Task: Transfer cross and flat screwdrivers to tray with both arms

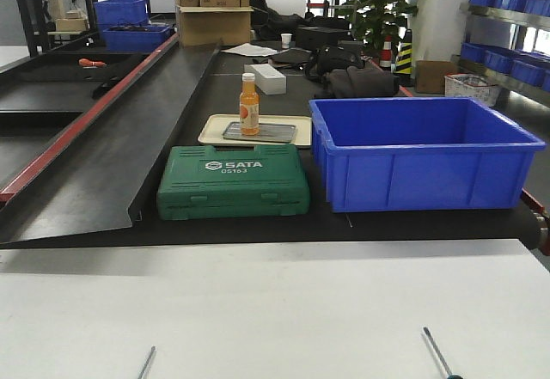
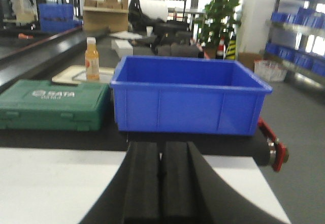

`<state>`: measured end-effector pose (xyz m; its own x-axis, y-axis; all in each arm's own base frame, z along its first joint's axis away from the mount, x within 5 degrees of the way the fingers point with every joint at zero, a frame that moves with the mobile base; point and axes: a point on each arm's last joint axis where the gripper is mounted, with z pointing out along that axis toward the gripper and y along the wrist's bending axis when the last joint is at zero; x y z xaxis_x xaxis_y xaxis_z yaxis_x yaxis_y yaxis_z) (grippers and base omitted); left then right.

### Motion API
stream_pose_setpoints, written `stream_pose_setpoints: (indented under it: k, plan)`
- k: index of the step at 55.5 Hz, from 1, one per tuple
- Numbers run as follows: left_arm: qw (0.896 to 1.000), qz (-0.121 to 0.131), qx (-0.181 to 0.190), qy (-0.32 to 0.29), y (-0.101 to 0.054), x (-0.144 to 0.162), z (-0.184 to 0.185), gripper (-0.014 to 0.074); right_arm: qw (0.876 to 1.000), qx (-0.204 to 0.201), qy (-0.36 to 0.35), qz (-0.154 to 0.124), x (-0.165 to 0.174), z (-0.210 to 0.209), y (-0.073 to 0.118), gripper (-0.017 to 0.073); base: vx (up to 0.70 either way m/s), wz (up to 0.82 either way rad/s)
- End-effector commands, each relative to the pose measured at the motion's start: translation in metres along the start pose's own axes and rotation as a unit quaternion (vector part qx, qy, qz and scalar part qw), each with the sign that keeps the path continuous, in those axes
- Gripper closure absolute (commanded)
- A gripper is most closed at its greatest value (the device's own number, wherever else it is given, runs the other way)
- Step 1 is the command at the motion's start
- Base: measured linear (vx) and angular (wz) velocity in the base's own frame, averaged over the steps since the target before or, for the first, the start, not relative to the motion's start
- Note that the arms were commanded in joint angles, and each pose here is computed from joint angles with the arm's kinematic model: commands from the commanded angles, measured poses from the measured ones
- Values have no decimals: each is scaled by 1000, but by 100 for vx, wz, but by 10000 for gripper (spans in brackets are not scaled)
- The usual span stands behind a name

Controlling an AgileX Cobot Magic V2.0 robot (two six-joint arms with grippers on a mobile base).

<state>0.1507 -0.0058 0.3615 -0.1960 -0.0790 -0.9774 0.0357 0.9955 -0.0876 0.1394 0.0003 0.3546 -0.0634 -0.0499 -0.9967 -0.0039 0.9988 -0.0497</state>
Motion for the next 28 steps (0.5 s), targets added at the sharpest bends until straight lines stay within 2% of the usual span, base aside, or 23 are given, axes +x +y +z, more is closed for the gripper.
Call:
stream_pose_setpoints:
  k: [1, 8, 11, 16, 28]
  plan:
    - [1000, -1, -3, -19, 0, -13, 19, 592, 1000, 3, -11, 12, -8, 21, -1, 567, 0, 0]
    - [1000, 16, -7, 5, 2, -5, 43, 573, 1000, 1, 28, 13, 5, 44, -1, 547, 0, 0]
    - [1000, 24, -6, 8, 2, -3, 50, 550, 999, 1, 36, 13, 8, 49, 0, 510, 0, 0]
    - [1000, 25, -4, 12, 1, 0, 56, 482, 999, 0, 43, 13, 10, 51, 0, 428, 0, 0]
    - [1000, 25, -3, 17, 1, 1, 59, 232, 999, 0, 36, 15, 9, 51, 0, 72, 0, 0]
